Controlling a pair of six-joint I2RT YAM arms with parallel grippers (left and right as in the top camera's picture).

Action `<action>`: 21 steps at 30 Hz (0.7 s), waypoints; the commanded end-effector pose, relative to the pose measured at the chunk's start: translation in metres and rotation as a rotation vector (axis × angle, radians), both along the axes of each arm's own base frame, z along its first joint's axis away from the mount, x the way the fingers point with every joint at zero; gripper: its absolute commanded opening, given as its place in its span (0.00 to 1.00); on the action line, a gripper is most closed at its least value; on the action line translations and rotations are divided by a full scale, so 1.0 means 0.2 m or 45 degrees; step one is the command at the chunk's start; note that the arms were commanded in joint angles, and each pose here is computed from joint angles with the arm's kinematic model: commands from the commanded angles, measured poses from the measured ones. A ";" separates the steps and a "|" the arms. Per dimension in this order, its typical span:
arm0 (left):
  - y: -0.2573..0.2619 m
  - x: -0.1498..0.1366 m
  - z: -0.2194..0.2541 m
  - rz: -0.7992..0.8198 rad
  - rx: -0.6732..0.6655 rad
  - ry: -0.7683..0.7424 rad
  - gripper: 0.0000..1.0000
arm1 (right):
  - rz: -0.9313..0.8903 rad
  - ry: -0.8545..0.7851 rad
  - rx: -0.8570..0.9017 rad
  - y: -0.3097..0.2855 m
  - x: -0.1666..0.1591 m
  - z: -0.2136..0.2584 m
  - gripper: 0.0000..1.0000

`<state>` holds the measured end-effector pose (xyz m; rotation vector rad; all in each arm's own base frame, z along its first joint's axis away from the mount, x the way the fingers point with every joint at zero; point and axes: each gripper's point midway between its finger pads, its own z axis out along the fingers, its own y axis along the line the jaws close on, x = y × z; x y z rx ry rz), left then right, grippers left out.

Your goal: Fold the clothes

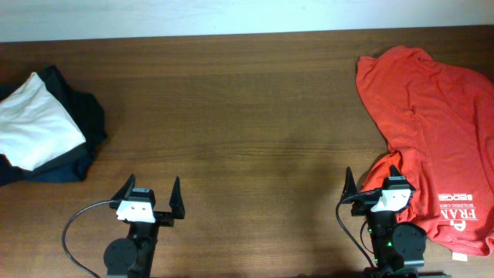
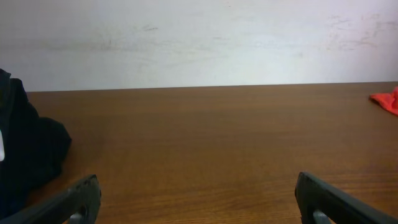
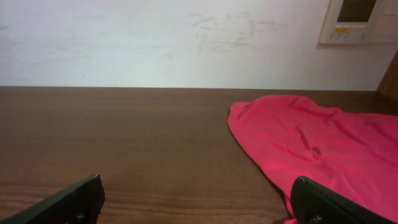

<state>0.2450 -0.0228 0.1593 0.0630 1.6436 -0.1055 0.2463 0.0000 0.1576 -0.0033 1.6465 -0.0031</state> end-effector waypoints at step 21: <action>0.00 0.00 -0.01 -0.004 -0.013 0.010 0.99 | -0.006 0.003 0.161 0.00 0.00 -0.01 0.99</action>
